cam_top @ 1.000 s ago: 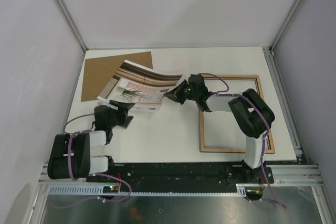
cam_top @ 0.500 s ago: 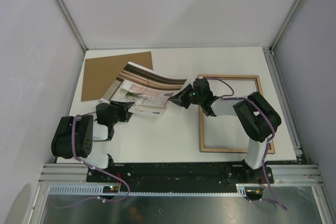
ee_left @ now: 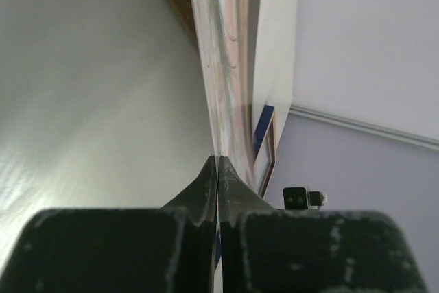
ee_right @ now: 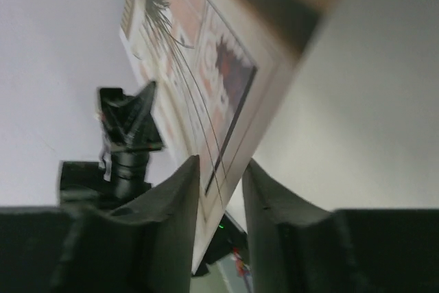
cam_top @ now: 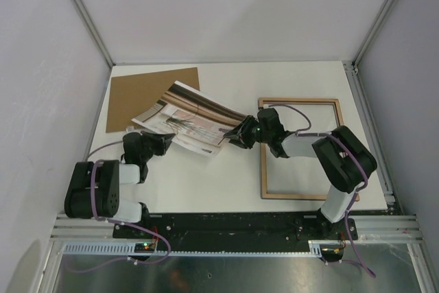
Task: Put the photo into the frame
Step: Pick up the photo from the backboard.
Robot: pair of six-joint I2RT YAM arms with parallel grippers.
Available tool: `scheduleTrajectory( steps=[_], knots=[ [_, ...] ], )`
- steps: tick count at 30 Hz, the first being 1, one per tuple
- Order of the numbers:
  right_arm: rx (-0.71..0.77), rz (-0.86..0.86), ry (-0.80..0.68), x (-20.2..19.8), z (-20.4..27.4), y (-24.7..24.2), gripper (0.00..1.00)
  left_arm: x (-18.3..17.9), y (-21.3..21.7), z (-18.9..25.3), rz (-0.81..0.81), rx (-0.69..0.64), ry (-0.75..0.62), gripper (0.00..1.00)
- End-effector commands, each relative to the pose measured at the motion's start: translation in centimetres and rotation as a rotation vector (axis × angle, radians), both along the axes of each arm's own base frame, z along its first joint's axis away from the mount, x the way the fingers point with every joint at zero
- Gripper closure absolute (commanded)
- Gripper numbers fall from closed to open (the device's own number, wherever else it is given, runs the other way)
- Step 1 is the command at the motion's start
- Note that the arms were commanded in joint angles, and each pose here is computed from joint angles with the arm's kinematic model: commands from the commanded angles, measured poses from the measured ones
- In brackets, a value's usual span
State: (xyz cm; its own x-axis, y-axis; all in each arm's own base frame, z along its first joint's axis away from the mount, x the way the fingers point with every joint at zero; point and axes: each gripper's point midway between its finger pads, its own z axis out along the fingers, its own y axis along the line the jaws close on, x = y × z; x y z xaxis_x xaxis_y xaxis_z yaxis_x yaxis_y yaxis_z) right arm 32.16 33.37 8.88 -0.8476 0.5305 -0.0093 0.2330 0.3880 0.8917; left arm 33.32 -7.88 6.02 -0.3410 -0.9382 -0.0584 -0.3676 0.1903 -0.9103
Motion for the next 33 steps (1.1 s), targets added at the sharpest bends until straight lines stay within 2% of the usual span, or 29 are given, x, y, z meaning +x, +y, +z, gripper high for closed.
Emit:
scheduleTrajectory(
  steps=[1, 5, 7, 11, 14, 18, 22, 26, 29, 33],
  knots=[
    [-0.104, 0.104, -0.106, -2.0, 1.3, -1.1, 0.56, 1.0, 0.1, 4.0, -0.051, 0.081, -0.101, 1.0],
    [-0.283, 0.176, -0.206, -4.3, 1.7, -4.2, 0.4, 1.0, -0.1, 6.8, -0.092, 0.156, -0.115, 1.0],
    [-0.391, 0.161, -0.267, -4.9, 2.8, -6.4, 0.36, 1.0, -0.1, 8.3, -0.105, 0.188, -0.118, 1.0],
    [-0.565, 0.163, -0.452, -5.6, 8.0, -8.4, 0.31, 0.7, -0.6, 10.9, -0.132, 0.215, -0.114, 1.0],
    [-0.708, 0.189, -0.63, -5.7, 13.4, -7.2, 0.28, 0.6, -2.0, 13.1, -0.154, 0.232, -0.115, 1.0],
    [-0.925, 0.251, -0.8, -6.8, 17.5, -4.5, 0.24, 0.1, -4.8, 15.0, -0.204, 0.258, -0.081, 1.0],
    [-1.129, 0.315, -0.955, -7.5, 19.8, -1.4, 0.2, -0.2, -6.9, 16.6, -0.217, 0.251, -0.07, 1.0],
    [-1.325, 0.394, -1.073, -7.8, 19.9, 1.0, 0.17, -0.4, -8.3, 17.9, -0.235, 0.247, -0.074, 1.0],
    [-1.383, 0.465, -1.126, -7.9, 19.3, 1.9, 0.16, -0.6, -9.0, 18.9, -0.252, 0.248, -0.084, 1.0],
    [-1.37, 0.509, -1.164, -8.3, 19.6, 2.9, 0.16, -0.7, -9.3, 19.5, -0.26, 0.258, -0.087, 1.0]
  ],
)
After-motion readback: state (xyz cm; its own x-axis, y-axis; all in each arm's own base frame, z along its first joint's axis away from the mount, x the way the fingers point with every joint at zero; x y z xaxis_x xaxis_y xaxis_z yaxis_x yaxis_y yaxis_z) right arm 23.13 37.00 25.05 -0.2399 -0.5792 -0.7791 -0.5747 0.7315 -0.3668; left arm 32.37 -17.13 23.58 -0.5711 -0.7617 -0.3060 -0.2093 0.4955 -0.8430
